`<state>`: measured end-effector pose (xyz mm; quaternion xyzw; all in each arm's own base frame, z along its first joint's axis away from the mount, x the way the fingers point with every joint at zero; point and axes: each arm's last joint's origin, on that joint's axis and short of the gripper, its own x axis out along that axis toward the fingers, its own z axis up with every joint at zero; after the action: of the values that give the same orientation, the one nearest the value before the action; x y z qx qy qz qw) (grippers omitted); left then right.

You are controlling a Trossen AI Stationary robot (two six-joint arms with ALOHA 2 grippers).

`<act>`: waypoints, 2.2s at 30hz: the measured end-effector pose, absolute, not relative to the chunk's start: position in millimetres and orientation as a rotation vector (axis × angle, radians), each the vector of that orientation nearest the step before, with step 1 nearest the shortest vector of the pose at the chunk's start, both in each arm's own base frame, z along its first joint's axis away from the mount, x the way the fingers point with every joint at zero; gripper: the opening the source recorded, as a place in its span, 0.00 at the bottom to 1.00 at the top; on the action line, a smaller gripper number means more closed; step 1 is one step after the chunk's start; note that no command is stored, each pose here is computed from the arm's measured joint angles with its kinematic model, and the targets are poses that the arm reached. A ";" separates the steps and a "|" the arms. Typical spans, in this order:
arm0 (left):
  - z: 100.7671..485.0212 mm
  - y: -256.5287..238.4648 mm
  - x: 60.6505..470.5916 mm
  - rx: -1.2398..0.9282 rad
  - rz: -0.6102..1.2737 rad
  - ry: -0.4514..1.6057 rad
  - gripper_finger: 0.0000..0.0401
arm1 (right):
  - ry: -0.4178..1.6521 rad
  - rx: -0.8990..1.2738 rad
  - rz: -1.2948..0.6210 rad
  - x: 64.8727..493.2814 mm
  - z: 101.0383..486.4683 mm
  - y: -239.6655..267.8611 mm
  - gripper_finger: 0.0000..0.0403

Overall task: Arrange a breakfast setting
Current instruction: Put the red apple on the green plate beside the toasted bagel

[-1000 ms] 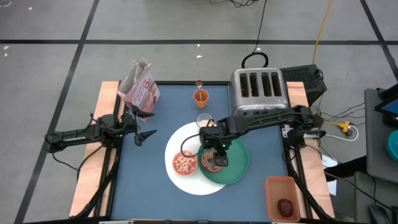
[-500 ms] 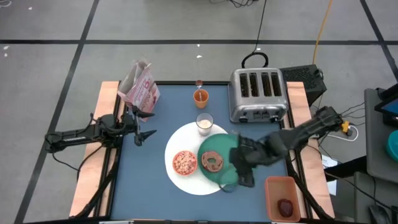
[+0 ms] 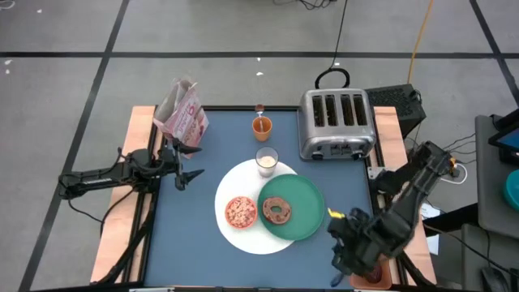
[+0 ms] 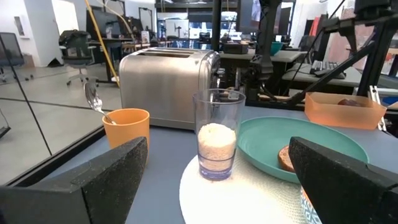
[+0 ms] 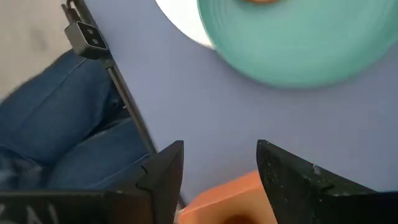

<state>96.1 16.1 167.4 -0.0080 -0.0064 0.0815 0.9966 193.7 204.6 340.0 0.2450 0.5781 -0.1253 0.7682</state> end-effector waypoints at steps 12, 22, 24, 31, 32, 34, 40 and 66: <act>167.4 16.1 96.1 -0.027 0.163 -0.014 0.98 | 1.332 0.865 -0.775 149.6 316.7 243.7 0.48; 167.4 16.1 96.1 -0.035 0.163 -0.014 0.98 | 1.475 0.940 -1.021 139.1 283.8 279.8 0.48; 167.4 16.1 96.1 -0.035 0.163 -0.015 0.98 | 1.482 0.917 -1.049 141.2 276.2 283.7 0.48; 167.4 16.1 96.1 -0.035 0.163 -0.015 0.98 | 1.496 0.860 -1.120 145.9 254.3 294.5 0.48; 167.4 16.1 96.1 -0.035 0.163 -0.015 0.98 | 1.511 0.854 -1.133 146.1 251.8 295.9 0.48; 167.4 16.1 96.1 -0.035 0.163 -0.014 0.98 | 1.565 0.845 -1.163 145.7 247.9 298.4 0.48; 167.4 16.1 96.1 -0.021 0.164 -0.013 0.98 | 1.642 0.779 -1.187 143.5 239.0 302.7 0.48; 167.4 16.1 96.1 -0.023 0.164 -0.014 0.98 | 1.659 0.766 -1.149 144.1 237.8 304.2 0.73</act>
<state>96.1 16.1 167.4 -0.0116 -0.0068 0.0818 0.9966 144.1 304.2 237.8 0.3129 0.6777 -0.4691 0.4719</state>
